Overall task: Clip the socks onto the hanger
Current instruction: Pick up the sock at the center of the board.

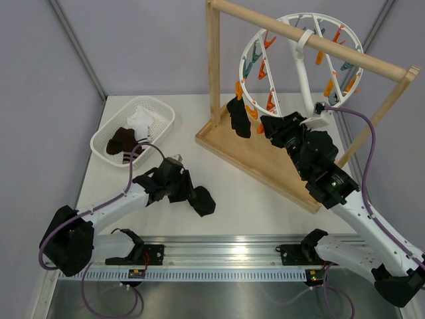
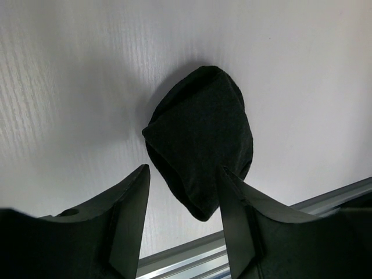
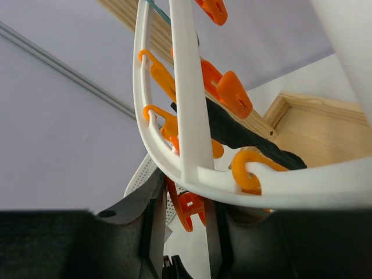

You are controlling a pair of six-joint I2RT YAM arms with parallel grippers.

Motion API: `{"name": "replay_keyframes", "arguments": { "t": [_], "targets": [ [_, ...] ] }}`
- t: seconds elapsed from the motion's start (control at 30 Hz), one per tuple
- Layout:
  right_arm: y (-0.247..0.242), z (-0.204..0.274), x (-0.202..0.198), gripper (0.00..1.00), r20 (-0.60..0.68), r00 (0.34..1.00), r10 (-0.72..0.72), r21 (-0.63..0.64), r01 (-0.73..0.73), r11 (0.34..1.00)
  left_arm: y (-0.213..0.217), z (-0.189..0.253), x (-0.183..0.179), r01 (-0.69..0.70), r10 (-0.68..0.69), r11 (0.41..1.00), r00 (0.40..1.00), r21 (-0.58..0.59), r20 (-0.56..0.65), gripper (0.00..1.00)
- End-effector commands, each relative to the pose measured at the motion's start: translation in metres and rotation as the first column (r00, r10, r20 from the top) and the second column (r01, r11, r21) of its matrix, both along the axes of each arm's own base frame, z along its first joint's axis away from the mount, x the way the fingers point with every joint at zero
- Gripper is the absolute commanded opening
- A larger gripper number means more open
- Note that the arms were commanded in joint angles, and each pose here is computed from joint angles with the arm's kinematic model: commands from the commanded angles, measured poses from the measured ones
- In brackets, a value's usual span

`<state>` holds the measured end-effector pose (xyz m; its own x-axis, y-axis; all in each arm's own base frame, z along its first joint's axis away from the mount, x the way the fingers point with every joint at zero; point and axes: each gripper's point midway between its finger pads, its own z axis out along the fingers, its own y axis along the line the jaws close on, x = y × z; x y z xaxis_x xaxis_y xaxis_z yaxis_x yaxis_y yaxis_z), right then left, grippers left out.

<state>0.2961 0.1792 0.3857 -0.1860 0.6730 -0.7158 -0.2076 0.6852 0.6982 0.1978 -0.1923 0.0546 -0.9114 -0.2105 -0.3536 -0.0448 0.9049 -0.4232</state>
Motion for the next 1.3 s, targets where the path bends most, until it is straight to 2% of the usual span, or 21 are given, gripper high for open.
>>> {"name": "replay_keyframes", "arguments": {
  "t": [0.0,0.17,0.7,1.03,1.13,1.27],
  "targets": [
    [0.004,-0.033,-0.002,0.00,-0.085,0.996,0.019,-0.069,-0.025,0.997,-0.007,0.005,0.016,-0.034,0.036,0.999,0.998,-0.036,0.044,0.51],
    [0.005,-0.032,-0.002,0.00,-0.085,0.996,0.020,-0.067,-0.026,0.997,-0.012,-0.001,0.019,-0.036,0.037,0.998,0.999,-0.050,0.039,0.45],
    [0.004,-0.031,-0.002,0.00,-0.081,0.997,0.019,-0.066,-0.024,0.998,-0.005,-0.011,0.014,-0.050,0.050,0.999,0.999,-0.021,0.020,0.44],
    [0.003,-0.032,-0.002,0.00,-0.083,0.996,0.016,-0.072,-0.022,0.997,-0.011,-0.012,0.020,-0.039,0.040,0.999,0.999,-0.027,0.021,0.37],
    [0.003,-0.029,-0.003,0.00,-0.077,0.997,0.014,-0.071,-0.020,0.997,-0.012,-0.011,0.022,-0.034,0.035,0.999,0.999,-0.025,0.028,0.31],
    [0.002,-0.030,-0.003,0.00,-0.079,0.997,0.014,-0.072,-0.020,0.997,-0.014,-0.001,0.027,-0.019,0.021,0.999,0.998,-0.033,0.062,0.15]
  ]
}}
